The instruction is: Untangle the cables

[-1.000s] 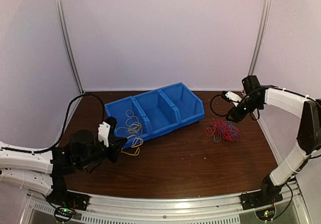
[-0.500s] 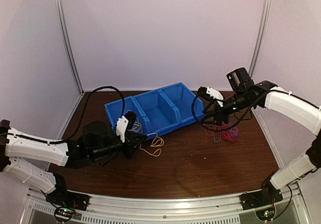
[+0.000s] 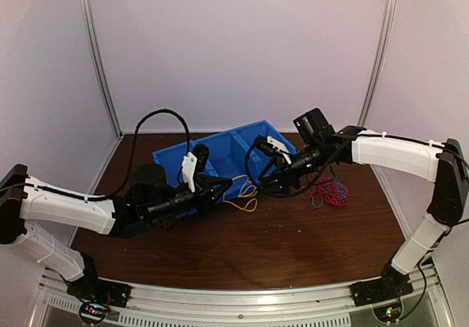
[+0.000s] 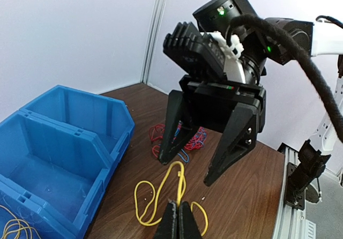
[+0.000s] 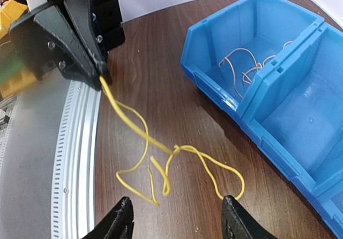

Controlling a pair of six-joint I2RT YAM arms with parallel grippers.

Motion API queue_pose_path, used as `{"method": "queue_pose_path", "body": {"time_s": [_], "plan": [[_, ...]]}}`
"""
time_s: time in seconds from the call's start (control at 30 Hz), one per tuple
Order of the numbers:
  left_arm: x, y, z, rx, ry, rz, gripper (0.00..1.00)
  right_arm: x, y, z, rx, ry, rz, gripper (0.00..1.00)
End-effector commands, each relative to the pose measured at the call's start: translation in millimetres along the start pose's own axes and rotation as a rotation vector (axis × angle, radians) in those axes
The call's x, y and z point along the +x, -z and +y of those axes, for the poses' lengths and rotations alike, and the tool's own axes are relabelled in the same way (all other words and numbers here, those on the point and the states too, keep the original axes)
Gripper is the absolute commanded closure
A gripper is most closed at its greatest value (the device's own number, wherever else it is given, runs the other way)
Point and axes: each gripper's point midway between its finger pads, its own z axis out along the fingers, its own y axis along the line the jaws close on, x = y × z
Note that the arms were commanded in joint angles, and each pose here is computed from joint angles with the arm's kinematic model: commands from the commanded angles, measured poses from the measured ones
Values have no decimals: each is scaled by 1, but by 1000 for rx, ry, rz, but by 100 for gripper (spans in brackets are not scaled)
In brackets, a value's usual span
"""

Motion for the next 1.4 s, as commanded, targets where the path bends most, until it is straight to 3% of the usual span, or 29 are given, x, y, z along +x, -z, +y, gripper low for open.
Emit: {"method": "queue_pose_path", "body": {"time_s": [0.0, 0.13, 0.3, 0.47, 0.63, 0.87, 1.03, 1.37], "plan": [[-30, -4, -15, 72, 19, -93, 100, -33, -5, 6, -49, 9, -99, 45], [-31, -3, -16, 80, 27, -100, 100, -31, -14, 5, -69, -10, -94, 53], [-28, -3, -14, 74, 29, -95, 100, -29, -17, 3, -73, -25, -94, 86], [-25, 3, -10, 54, 28, -91, 100, -20, -10, -1, -23, -4, -66, 99], [-22, 21, 9, -60, 13, -81, 100, 8, 13, -20, 53, -29, -25, 100], [-19, 68, 41, -232, -16, -67, 100, 50, 80, -89, 268, -159, -44, 100], [-17, 90, 56, -305, -19, -67, 100, 49, 106, -109, 367, -172, -81, 100], [-36, 105, 62, -356, -24, -108, 100, 43, 112, -126, 445, -203, -129, 100]]}}
